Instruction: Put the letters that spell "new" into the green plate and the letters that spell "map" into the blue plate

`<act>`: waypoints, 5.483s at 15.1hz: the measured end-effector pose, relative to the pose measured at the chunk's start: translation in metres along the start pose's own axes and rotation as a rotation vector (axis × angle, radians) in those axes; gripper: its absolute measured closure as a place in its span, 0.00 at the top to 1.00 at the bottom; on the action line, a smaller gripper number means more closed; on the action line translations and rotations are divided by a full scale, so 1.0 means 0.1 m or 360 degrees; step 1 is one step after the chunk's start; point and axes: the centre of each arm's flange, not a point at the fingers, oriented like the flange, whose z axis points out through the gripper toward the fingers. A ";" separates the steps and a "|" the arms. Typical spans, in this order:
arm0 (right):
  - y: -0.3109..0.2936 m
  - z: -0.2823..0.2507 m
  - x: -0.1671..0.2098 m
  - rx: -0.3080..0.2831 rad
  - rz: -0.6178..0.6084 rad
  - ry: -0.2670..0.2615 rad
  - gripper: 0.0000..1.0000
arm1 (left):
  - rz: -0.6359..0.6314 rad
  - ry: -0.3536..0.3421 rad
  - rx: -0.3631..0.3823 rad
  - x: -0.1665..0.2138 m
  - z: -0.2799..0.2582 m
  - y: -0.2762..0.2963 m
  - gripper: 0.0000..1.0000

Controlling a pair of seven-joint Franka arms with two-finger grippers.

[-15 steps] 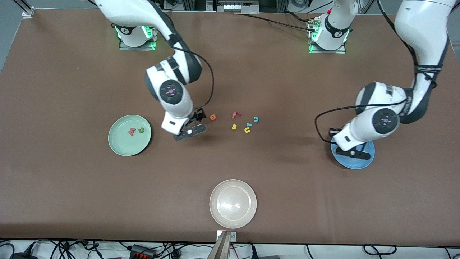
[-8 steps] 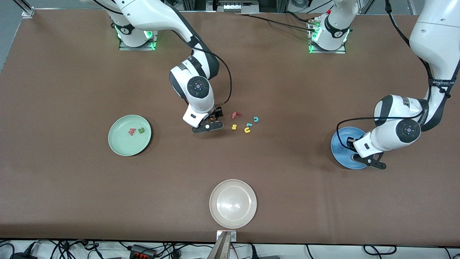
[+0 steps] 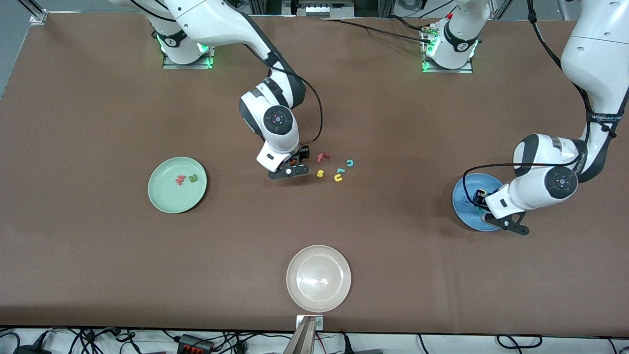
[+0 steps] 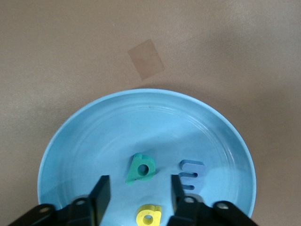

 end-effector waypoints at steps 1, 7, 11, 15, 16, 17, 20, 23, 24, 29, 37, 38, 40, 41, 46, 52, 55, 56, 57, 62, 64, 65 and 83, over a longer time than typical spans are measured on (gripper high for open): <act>-0.03 0.00 -0.02 0.0002 0.0019 -0.0002 0.82 | 0.0001 0.0000 -0.0001 0.01 -0.01 0.01 0.75; -0.09 0.11 -0.07 -0.0013 0.0077 -0.0023 0.76 | -0.0073 -0.0156 -0.0012 0.18 -0.53 0.31 1.00; -0.08 0.21 -0.08 -0.0008 0.0101 -0.0051 0.70 | -0.0182 -0.0305 -0.0009 0.29 -1.22 0.78 1.00; -0.07 0.24 -0.08 -0.0009 0.0106 -0.0051 0.61 | -0.0261 -0.0380 0.0028 0.26 -1.94 1.25 1.00; -0.06 0.24 -0.07 -0.0008 0.0109 -0.0049 0.56 | -0.0265 -0.0373 0.0043 0.24 -2.12 1.34 1.00; -0.05 0.24 -0.06 -0.0008 0.0113 -0.0047 0.56 | -0.0266 -0.0358 0.0054 0.22 -2.27 1.40 1.00; -0.02 0.23 -0.03 -0.0007 0.0123 -0.0041 0.54 | -0.0301 -0.0308 0.0036 0.11 -2.67 1.51 1.00; -0.01 0.22 0.01 -0.0005 0.0128 -0.0032 0.54 | -0.0335 -0.0274 -0.0001 -0.06 -2.98 1.40 1.00; -0.01 0.23 0.01 -0.0006 0.0128 -0.0033 0.52 | -0.0317 -0.0259 0.0009 -0.13 -3.09 1.33 1.00; -0.03 0.22 0.01 0.0000 0.0127 -0.0031 0.36 | -0.0308 -0.0200 -0.0036 -0.70 -3.50 0.96 1.00; 0.20 0.01 0.26 0.0005 0.0114 -0.0020 0.28 | -0.0316 0.0175 -0.0049 -0.96 -3.61 0.96 1.00; 0.35 -0.07 0.33 -0.0019 0.0096 -0.0043 0.28 | -0.0319 0.0169 -0.0049 -0.96 -3.59 0.95 1.00; 0.91 -0.30 0.53 -0.0073 0.0072 -0.0114 0.28 | -0.0334 0.0152 -0.0043 -0.99 -3.58 0.90 1.00; 1.26 -0.41 0.63 -0.0080 0.0065 -0.0142 0.28 | -0.0333 0.0148 -0.0022 -1.00 -3.58 0.89 1.00; 2.82 -0.51 0.86 -0.0064 0.0005 -0.0221 0.28 | -0.0319 0.0110 0.0008 -1.04 -3.64 0.92 1.00; 3.77 -0.30 0.74 -0.0070 -0.0090 -0.0317 0.28 | -0.0327 0.0098 -0.0038 -1.05 -3.70 0.93 1.00; 4.16 -0.24 0.68 -0.0039 -0.0124 -0.0344 0.28 | -0.0322 0.0109 -0.0036 -1.05 -3.77 0.95 1.00; 4.25 -0.22 0.66 -0.0031 -0.0125 -0.0349 0.28 | -0.0320 0.0113 -0.0035 -1.05 -3.78 0.95 1.00; 4.30 -0.20 0.65 -0.0027 -0.0127 -0.0354 0.28 | -0.0319 0.0115 -0.0034 -1.05 -3.79 0.96 1.00; 4.29 -0.06 0.64 -0.0032 -0.0138 -0.0353 0.28 | -0.0307 0.0131 -0.0030 -1.04 -3.85 0.99 1.00; 4.28 0.02 0.65 -0.0036 -0.0140 -0.0357 0.33 | -0.0305 0.0133 -0.0030 -1.03 -3.85 1.00 1.00; 4.28 0.05 0.64 -0.0037 -0.0140 -0.0361 0.41 | -0.0303 0.0133 -0.0030 -1.03 -3.85 1.00 1.00; 4.54 -3.06 0.47 0.0072 0.0226 0.0013 1.00 | -0.0289 0.0132 -0.0029 -1.02 -3.86 1.05 1.00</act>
